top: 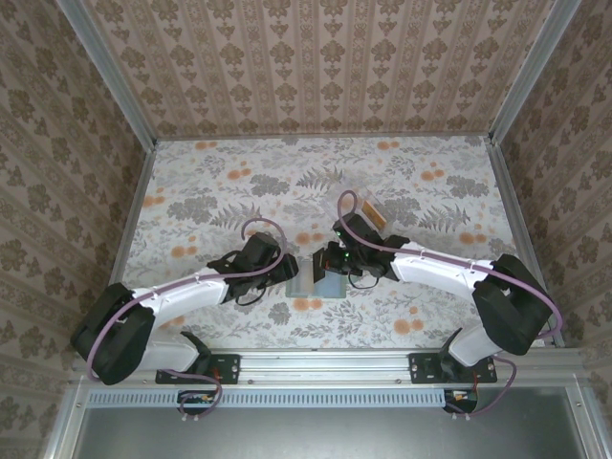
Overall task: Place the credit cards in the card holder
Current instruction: Flip over the card slot in the card holder, then insert the credit card into the card slot.
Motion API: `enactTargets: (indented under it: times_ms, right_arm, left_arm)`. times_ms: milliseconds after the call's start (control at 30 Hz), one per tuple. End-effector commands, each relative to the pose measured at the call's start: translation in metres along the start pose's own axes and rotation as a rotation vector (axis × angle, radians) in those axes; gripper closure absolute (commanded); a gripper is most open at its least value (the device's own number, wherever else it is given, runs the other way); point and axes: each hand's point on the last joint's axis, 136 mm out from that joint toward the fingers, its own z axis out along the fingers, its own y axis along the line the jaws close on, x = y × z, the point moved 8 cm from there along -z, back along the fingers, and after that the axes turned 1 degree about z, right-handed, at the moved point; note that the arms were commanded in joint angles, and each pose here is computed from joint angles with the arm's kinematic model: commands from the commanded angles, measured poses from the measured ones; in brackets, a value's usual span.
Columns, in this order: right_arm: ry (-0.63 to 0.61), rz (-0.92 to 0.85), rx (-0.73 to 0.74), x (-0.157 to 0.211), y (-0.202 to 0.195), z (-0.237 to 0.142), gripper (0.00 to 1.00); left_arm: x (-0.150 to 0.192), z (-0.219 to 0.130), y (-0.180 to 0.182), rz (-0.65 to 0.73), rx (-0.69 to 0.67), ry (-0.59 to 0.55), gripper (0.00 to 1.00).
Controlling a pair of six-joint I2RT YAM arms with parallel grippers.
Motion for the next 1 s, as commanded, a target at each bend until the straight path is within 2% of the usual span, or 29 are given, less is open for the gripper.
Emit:
enactTargets:
  times_ms: [0, 467, 967]
  right_arm:
    - [0.011, 0.031, -0.053, 0.004, -0.002, 0.000, 1.00]
    - [0.054, 0.130, -0.069, 0.016, -0.022, 0.026, 1.00]
    - [0.020, 0.184, -0.080, 0.023, -0.035, 0.017, 1.00]
  left_arm:
    - [0.004, 0.004, 0.002, 0.004, -0.019, 0.038, 0.38]
    - [0.008, 0.025, 0.001, 0.013, -0.035, 0.109, 0.48]
    - [0.011, 0.028, 0.003, 0.012, -0.039, 0.126, 0.57]
